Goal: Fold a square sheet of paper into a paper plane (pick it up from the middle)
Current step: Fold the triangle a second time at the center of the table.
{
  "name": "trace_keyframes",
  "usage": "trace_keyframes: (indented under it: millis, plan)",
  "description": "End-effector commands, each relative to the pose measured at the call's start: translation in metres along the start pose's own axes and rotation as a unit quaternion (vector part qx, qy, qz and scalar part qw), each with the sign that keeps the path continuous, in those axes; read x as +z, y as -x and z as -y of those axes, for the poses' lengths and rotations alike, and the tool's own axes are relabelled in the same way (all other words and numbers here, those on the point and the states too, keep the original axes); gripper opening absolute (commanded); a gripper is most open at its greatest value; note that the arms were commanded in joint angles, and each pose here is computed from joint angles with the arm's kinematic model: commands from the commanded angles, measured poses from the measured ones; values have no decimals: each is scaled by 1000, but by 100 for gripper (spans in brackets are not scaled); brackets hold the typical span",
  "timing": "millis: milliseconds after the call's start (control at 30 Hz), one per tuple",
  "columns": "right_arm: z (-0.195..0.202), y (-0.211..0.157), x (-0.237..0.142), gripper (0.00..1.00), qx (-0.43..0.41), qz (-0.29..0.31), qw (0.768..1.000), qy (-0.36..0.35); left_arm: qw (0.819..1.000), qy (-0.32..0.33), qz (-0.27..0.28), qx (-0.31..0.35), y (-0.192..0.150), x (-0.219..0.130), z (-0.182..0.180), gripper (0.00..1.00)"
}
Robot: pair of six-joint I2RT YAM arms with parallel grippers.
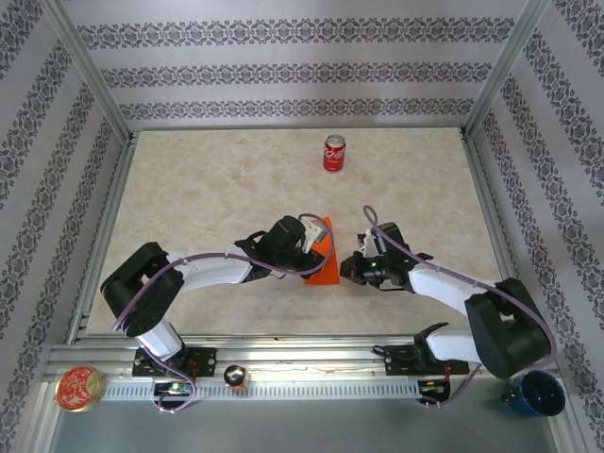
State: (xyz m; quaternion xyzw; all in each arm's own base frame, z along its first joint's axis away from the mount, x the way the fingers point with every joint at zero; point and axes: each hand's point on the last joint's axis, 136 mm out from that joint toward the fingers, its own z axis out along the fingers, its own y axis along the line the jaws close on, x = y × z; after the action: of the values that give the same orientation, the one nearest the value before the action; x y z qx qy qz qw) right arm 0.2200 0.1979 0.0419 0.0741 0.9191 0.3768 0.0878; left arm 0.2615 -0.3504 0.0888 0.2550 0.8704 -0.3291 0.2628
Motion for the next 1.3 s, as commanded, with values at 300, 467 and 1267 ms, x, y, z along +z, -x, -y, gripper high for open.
trace_keyframes:
  millis: [300,467,1267]
  plan:
    - [-6,6,27,0,-15,-35,999,-12,1000,-9,4,-14,0,3,-2,0]
    - [32,-4,25,0,-2,-51,993,-107,1000,10,2,-29,-2,4,-12,0]
    - [38,-6,26,0,-8,-76,991,-112,994,35,-20,-101,-10,22,-64,0]
